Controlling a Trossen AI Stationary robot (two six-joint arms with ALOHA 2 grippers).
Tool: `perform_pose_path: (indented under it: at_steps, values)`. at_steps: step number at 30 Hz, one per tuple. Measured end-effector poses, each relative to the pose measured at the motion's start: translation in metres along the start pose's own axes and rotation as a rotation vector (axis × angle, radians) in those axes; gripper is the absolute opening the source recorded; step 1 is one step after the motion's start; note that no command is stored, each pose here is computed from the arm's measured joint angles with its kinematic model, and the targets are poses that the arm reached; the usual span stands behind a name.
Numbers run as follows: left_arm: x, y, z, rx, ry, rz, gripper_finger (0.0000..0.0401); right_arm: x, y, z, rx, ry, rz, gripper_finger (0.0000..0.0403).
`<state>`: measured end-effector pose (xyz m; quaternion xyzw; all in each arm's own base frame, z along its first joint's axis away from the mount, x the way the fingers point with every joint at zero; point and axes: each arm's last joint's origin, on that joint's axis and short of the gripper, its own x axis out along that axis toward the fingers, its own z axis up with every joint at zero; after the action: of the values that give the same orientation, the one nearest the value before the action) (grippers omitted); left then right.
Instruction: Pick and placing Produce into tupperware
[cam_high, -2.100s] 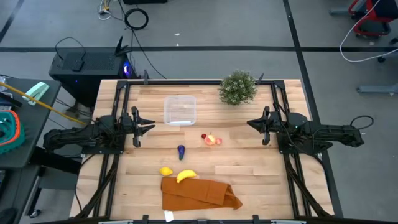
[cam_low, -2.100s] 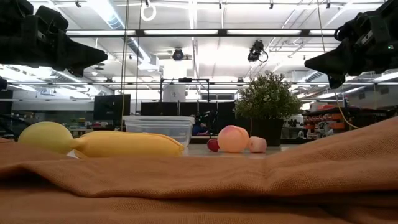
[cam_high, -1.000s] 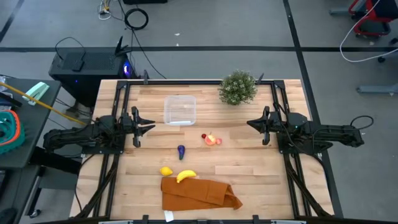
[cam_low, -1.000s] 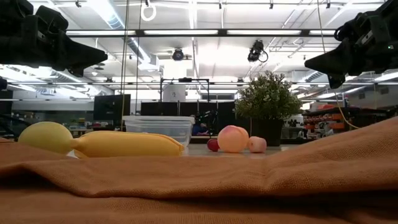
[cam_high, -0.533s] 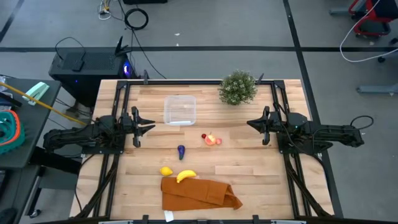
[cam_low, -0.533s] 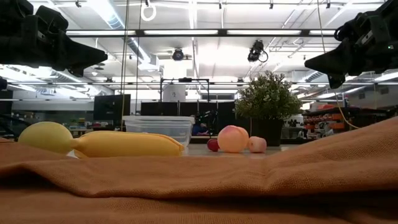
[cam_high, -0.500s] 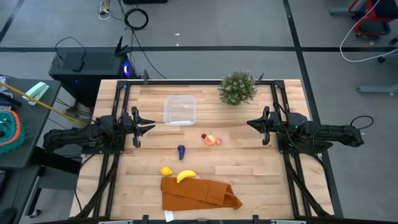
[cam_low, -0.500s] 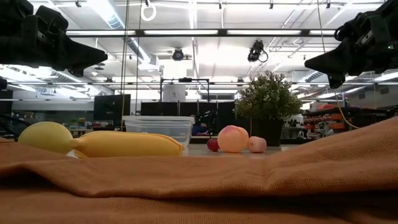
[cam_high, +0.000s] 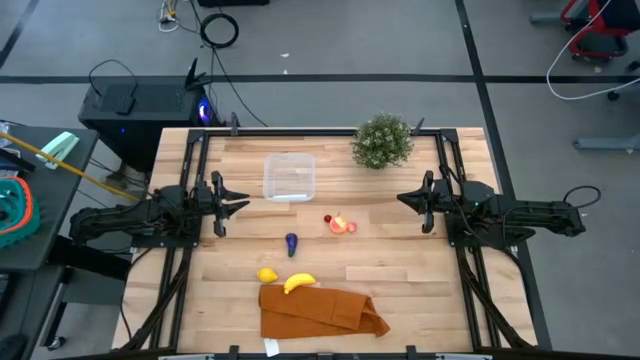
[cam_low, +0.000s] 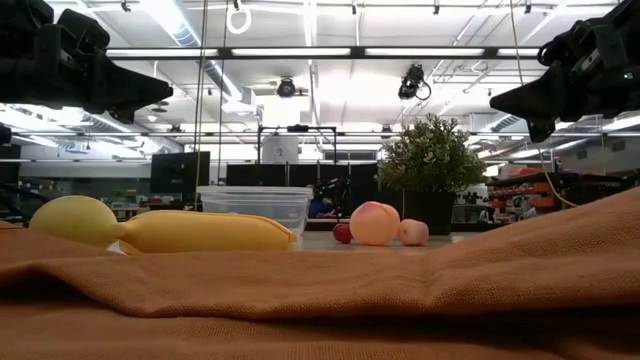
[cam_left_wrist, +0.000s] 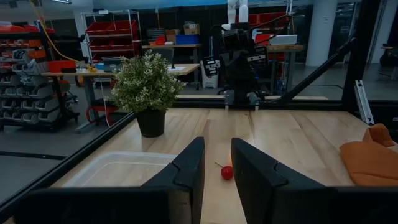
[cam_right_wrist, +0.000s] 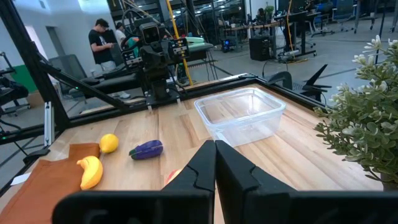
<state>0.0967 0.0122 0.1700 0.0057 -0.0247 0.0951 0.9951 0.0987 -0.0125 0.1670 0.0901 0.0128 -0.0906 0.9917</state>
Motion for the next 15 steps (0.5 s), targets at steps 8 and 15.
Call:
perform_pose_path:
  at_steps: [8,15]
  values:
    - [0.0,0.0001,0.0012,0.03,-0.011,0.002,0.0081,0.0,0.0,0.0,0.011,0.0,0.0,0.0015]
    - [-0.0002,0.0001,0.0052,0.048,-0.052,0.002,0.0073,0.0,0.0,0.0,0.04,0.0,0.0,0.0015]
